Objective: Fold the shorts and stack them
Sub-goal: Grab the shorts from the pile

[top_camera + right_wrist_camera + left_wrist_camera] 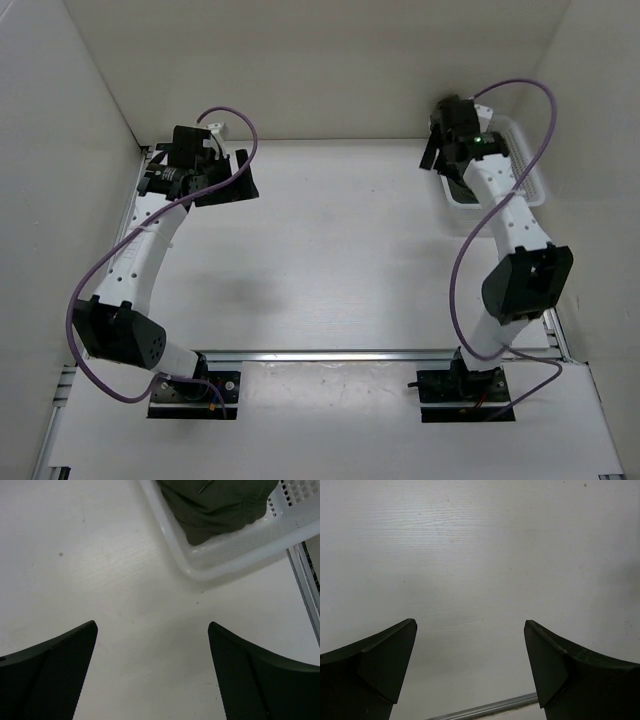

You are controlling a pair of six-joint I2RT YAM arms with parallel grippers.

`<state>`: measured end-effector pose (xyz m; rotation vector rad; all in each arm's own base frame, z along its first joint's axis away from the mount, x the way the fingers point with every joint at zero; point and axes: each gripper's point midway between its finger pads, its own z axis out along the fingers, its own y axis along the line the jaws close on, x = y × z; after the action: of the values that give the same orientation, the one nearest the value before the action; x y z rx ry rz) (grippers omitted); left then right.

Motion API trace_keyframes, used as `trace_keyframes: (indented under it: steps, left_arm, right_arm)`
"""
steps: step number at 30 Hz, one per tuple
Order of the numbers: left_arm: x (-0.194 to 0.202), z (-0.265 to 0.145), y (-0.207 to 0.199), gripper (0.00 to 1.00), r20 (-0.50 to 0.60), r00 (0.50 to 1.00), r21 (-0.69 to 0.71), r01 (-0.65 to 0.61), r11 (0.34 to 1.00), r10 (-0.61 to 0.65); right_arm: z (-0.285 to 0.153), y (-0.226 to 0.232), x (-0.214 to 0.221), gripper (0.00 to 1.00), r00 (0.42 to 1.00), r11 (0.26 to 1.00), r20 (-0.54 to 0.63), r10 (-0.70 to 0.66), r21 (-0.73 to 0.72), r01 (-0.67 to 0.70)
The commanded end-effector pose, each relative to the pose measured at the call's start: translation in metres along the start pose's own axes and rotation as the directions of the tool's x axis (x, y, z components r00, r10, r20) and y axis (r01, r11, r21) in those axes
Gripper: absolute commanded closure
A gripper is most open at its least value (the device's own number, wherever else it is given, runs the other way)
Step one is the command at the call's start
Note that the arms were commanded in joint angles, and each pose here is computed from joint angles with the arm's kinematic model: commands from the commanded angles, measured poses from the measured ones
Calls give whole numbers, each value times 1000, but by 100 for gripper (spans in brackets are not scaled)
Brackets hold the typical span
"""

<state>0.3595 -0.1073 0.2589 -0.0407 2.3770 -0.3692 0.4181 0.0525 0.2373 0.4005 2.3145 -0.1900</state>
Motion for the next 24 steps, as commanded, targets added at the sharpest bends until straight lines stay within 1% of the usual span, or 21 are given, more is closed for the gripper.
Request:
trace_keyframes:
  steps: [1,2,3,4,6,7,9,10,12,13,14,15,16,18,19,20,21,22,23,24]
  left_arm:
    - [-12,-19,-16,0,69,997,50,-37,998,34]
    - [-11,-14,-15,0,55,998,46,-35,998,33]
    - [-12,-12,-19,0,54,998,54,-43,998,40]
    - [-14,-12,-20,0,63,997,56,-44,997,41]
    - [-12,0,-21,0,38,998,48,-48,998,46]
    - [-14,1,-21,0,38,998,48,-48,998,46]
    - [-13,10,-21,0,25,998,28,-54,998,53]
    - [-16,13,-19,0,27,998,16,-53,998,53]
    - [-15,21,-19,0,11,999,11,-52,999,52]
    - [-17,23,-19,0,11,999,11,-52,999,52]
    - [-18,26,-21,0,5,999,22,-51,998,51]
    - [-11,36,-25,0,-32,998,46,-48,998,49]
    - [-11,40,-28,0,-44,998,64,-46,997,49]
    - [-6,50,-31,0,-82,995,83,-40,996,47]
    - [-4,59,-33,0,-106,993,100,-35,994,46]
    - [-1,63,-32,0,-118,992,96,-33,995,44]
    - [-7,64,-37,0,-109,993,113,-34,993,46]
    - [-6,70,-38,0,-124,991,124,-30,992,45]
    - [-10,70,-42,0,-118,992,137,-30,990,47]
    - [-13,69,-43,0,-110,993,140,-32,990,48]
  right_arm:
    - [30,-7,-45,7,998,994,-18,67,-86,-68]
    - [41,-20,-54,8,995,992,-28,99,-74,-100]
    - [39,-19,-74,9,993,987,-5,122,-103,-122]
    - [62,-19,-74,9,992,988,-26,125,-83,-127]
    - [80,-32,-86,9,990,988,-19,140,-58,-141]
    - [104,-34,-79,9,989,989,-54,139,-35,-141]
    - [119,-47,-97,9,981,981,-27,192,-35,-193]
    - [142,-56,-90,9,974,976,-63,217,-24,-219]
    - [164,-63,-90,9,963,965,-70,258,-33,-261]
    - [183,-71,-86,9,958,960,-83,275,-32,-279]
    - [193,-70,-87,10,952,952,-89,294,-58,-299]
    - [203,-73,-85,10,946,948,-91,310,-50,-315]
    - [221,-76,-74,12,937,941,-121,326,-47,-334]
    - [234,-75,-74,17,932,934,-119,342,-67,-351]
    - [246,-75,-62,23,929,935,-145,339,-54,-350]
    - [248,-75,-63,27,930,935,-142,340,-56,-350]
    - [252,-74,-62,35,930,935,-141,340,-56,-350]
    - [253,-71,-64,44,930,933,-137,340,-75,-352]
    - [250,-68,-68,63,930,930,-137,340,-95,-354]
    - [247,-68,-74,77,932,929,-121,342,-104,-355]
